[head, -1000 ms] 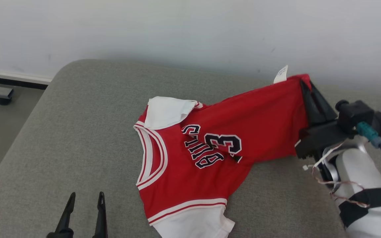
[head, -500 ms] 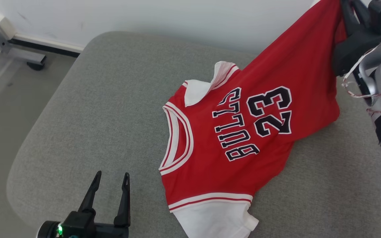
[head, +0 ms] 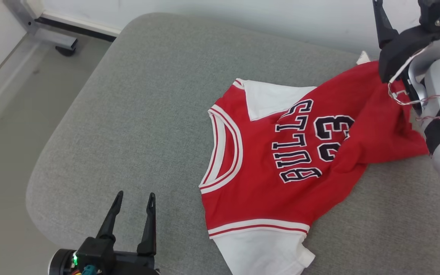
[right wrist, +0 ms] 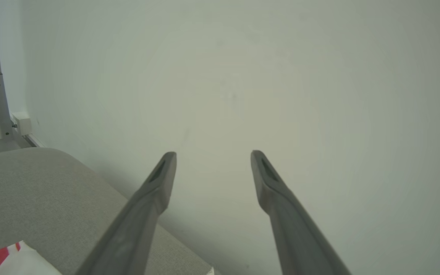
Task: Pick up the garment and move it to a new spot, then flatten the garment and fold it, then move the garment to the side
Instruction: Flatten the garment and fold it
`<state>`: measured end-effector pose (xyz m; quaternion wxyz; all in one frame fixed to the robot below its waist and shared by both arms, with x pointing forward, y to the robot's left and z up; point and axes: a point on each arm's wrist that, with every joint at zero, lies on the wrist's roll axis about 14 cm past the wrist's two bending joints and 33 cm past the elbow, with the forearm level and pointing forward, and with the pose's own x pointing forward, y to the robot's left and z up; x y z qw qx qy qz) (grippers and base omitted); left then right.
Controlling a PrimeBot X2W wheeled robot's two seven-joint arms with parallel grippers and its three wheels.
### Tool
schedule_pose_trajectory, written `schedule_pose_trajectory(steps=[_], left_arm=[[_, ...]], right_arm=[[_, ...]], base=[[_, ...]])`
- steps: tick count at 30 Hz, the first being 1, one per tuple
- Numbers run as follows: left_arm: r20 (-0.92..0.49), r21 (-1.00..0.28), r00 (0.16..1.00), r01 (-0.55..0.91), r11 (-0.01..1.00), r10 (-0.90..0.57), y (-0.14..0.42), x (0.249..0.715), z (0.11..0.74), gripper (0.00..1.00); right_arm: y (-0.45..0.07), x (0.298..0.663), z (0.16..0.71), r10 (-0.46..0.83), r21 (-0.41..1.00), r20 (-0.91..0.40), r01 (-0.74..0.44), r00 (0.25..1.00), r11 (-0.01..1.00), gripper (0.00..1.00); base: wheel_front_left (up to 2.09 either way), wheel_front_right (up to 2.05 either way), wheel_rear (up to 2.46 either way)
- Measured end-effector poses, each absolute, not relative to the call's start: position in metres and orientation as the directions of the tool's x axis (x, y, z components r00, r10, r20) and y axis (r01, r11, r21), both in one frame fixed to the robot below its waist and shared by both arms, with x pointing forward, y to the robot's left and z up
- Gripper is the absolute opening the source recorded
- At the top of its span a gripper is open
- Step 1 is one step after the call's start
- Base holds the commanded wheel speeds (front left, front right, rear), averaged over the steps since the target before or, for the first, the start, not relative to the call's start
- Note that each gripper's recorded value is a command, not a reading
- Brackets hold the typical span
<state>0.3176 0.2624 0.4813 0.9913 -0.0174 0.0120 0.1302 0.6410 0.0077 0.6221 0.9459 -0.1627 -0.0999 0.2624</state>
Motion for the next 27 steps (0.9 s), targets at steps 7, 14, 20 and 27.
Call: schedule_pose_trajectory(steps=[7, 14, 20, 27], left_arm=[[-0.006, -0.022, 0.971, -0.238, 0.971, 0.238, 0.258, 0.317, 0.486, 1.00], [0.009, -0.023, 0.975, -0.220, 0.975, 0.220, 0.254, 0.318, 0.488, 1.00], [0.027, -0.028, 0.980, -0.197, 0.980, 0.198, 0.249, 0.316, 0.492, 1.00], [0.047, -0.030, 0.985, -0.164, 0.986, 0.165, 0.241, 0.319, 0.498, 1.00]], right_arm=[[-0.021, 0.614, 0.590, 0.502, -0.308, 0.049, -0.465, 0.863, 0.830, 1.00], [-0.058, 0.575, 0.544, 0.474, -0.244, -0.017, -0.464, 0.880, 0.852, 1.00], [-0.079, 0.523, 0.498, 0.459, -0.145, -0.093, -0.469, 0.883, 0.872, 1.00], [-0.076, 0.477, 0.462, 0.469, -0.032, -0.157, -0.479, 0.869, 0.877, 1.00]], base=[[0.00, 0.00, 0.00], [0.00, 0.00, 0.00], [0.00, 0.00, 0.00], [0.00, 0.00, 0.00]])
